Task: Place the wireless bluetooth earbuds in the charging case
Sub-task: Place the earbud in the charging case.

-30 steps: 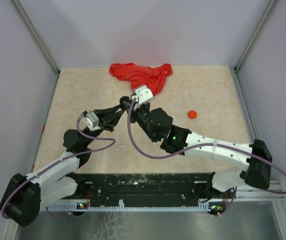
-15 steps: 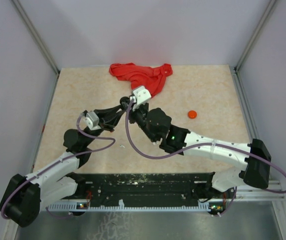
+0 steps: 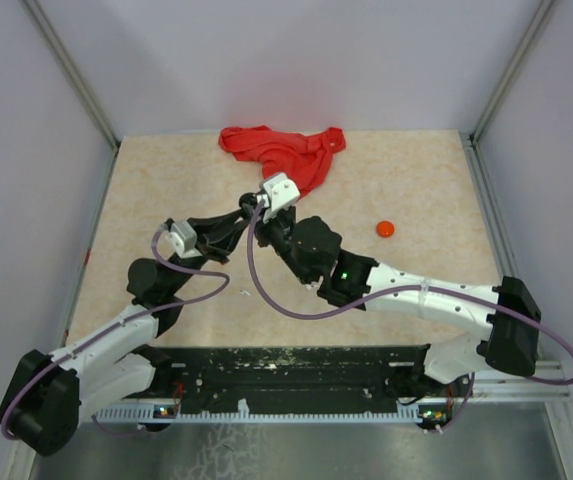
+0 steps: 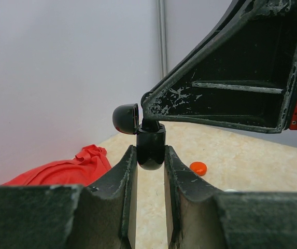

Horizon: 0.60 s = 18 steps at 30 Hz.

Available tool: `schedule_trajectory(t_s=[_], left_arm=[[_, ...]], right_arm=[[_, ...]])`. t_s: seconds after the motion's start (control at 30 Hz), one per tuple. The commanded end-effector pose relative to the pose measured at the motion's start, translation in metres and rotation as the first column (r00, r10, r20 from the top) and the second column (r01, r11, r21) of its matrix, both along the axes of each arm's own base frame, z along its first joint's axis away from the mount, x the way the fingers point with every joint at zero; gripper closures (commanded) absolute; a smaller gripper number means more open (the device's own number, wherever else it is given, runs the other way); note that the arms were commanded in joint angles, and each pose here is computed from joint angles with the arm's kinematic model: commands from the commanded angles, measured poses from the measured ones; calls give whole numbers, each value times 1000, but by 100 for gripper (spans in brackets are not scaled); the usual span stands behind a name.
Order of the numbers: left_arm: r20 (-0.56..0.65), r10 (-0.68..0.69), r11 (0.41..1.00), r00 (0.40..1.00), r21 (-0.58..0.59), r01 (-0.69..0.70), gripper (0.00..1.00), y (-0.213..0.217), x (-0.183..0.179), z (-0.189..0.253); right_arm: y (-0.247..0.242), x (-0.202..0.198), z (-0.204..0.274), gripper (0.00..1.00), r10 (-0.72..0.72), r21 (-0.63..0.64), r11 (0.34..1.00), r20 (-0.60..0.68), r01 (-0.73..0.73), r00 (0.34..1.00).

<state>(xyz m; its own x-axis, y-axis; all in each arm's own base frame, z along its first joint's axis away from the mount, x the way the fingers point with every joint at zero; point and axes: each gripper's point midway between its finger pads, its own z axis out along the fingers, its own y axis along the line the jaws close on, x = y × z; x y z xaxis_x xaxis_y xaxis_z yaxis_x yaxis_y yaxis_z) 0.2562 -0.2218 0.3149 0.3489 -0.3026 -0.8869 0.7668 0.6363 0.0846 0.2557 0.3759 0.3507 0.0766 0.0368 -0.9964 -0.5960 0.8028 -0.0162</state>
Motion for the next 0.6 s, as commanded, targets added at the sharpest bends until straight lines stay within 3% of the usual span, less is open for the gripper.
schedule_trajectory(t_s=[0.0, 0.4, 0.57], left_arm=[[26, 16, 996, 1000, -91, -14, 99, 8, -5, 29], [11, -4, 994, 1000, -106, 5, 100, 6, -9, 31], [35, -3, 997, 999, -83, 5, 100, 5, -12, 30]], right_arm=[[10, -15, 3, 95, 55, 42, 998, -5, -54, 998], [0, -15, 9, 95, 19, 119, 993, -93, -8, 995], [2, -14, 12, 71, 14, 116, 993, -123, 1, 992]])
